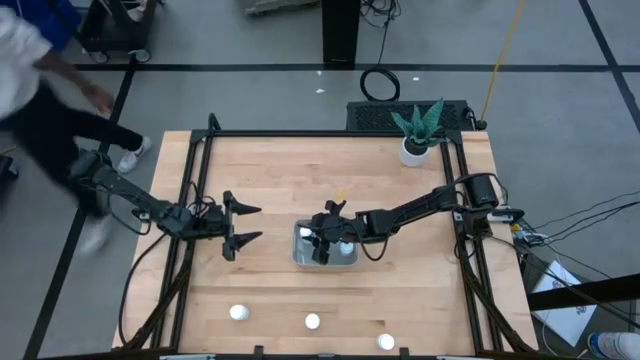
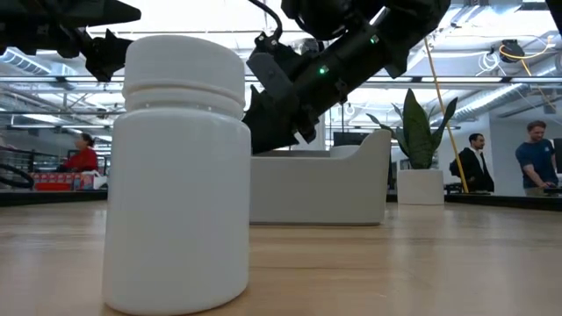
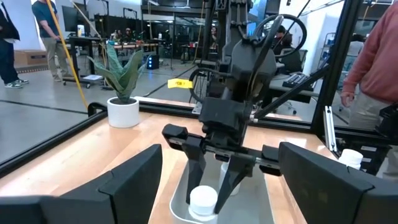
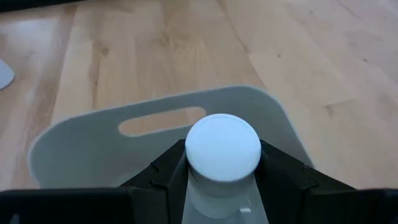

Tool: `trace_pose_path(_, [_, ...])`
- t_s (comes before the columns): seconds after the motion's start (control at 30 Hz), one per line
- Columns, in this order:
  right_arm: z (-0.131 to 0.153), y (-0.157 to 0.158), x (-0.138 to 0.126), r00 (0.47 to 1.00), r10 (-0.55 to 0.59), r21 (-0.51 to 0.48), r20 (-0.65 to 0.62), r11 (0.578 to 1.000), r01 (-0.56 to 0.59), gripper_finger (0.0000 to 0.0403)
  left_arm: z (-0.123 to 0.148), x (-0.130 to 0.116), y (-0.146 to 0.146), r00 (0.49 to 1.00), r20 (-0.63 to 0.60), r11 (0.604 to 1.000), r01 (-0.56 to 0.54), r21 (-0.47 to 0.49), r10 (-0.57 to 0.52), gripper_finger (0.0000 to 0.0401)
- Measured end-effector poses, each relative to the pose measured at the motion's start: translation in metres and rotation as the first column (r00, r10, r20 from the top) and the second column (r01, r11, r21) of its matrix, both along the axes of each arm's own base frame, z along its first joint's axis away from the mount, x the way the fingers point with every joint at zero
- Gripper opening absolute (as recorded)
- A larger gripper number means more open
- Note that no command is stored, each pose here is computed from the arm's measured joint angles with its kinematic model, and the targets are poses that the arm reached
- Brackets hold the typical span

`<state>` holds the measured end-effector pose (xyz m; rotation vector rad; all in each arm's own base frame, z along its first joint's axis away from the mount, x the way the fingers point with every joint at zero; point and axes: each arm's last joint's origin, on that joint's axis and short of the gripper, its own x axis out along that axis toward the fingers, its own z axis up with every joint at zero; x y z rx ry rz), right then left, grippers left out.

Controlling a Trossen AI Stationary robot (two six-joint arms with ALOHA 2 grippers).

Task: Pick and place pill bottles into a basket
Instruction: Put the pill bottle into the bin

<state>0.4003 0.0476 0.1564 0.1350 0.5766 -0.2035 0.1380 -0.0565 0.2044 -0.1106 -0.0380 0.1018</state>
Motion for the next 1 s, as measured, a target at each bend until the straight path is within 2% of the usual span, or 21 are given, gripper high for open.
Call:
trace_pose_path(0.27, [-0.015, -0.004, 0.004, 1.0, -0.008, 0.002, -0.023, 1.0, 0.008, 0.0143, 0.0, 0.0, 0.0, 1.0, 0.0, 1.0, 0.004, -0.006, -0.004, 0.0324])
trace_pose_path(0.5, [-0.015, -0.004, 0.005, 1.0, -0.008, 0.003, -0.013, 1.0, 0.008, 0.0144, 0.0, 0.0, -0.001, 1.0, -0.004, 1.0, 0.019, -0.007, -0.019, 0.0324])
trace_pose_path(0.8, [-0.014, -0.002, 0.005, 1.0, 0.025, 0.005, -0.001, 1.0, -0.025, 0.0211, 0.0, 0.0, -0.001, 1.0, -0.004, 1.0, 0.026, -0.009, -0.026, 0.0324])
trace_pose_path(1.0, [-0.01, -0.001, 0.006, 1.0, 0.017, -0.015, 0.024, 1.0, -0.016, 0.0236, 0.0, 0.0, -0.001, 1.0, -0.004, 1.0, 0.026, -0.013, -0.026, 0.0324])
